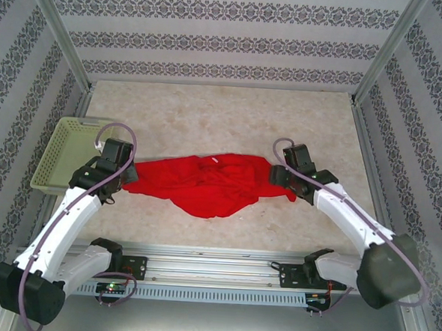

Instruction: Fold the inside-out t-shirt

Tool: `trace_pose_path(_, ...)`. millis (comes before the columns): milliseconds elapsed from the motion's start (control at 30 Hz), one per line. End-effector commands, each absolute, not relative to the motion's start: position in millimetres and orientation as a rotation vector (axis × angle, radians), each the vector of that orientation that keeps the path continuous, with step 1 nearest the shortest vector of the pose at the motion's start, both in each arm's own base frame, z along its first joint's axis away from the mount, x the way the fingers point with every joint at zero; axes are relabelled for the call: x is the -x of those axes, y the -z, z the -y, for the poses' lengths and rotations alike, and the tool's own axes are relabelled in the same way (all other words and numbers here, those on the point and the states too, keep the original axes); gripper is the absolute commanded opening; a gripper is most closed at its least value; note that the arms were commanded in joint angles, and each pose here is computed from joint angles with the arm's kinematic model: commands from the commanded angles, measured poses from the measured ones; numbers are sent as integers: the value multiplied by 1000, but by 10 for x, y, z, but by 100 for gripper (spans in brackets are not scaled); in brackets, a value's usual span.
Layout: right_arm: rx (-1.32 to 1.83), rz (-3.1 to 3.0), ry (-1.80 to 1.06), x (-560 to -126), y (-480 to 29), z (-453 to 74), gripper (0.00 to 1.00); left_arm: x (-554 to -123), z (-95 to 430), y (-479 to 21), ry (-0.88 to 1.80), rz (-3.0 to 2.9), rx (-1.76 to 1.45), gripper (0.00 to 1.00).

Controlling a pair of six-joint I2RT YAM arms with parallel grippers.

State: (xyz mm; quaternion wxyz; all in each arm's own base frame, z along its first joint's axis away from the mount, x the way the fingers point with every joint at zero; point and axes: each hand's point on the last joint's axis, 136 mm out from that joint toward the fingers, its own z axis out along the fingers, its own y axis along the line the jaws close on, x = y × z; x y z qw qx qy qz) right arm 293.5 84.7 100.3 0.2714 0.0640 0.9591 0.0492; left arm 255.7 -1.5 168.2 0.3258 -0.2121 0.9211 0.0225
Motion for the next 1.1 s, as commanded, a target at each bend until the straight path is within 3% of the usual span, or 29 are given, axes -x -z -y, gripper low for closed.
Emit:
trace_pose_path(0, -255, -2650, -50, -2921, -801, -725, 66, -2651, 40, -1715, -2, -2375, 578, 0)
trace_pose_path(167, -220, -2702, -37, -3101, -676, -820, 64, -2672, 55, -1729, 6, -2388, 565, 0)
trace_pose_path(367, -172, -2773, -33, -3179, -521, -907, 48, -2712, 26, -1833, 27, -2354, 583, 0)
trace_pose_path(433, -165, -2769, -3, -3195, -531, -885, 37, -2738, 7, -1889, 25, -2339, 585, 0)
trace_pose_path(567, -193, -2692, 113, -3182, -760, -691, 0, -2773, -48, -2044, 28, -2300, 607, 0)
trace_pose_path(867, -337, -2369, 136, -2858, -1787, -175, 0, -2515, -395, -2629, -51, -2035, 714, 0)
trace_pose_path(1067, -510, -2300, 157, -2501, -1845, 156, 0, -2171, -691, -2683, -175, -1912, 829, 0)
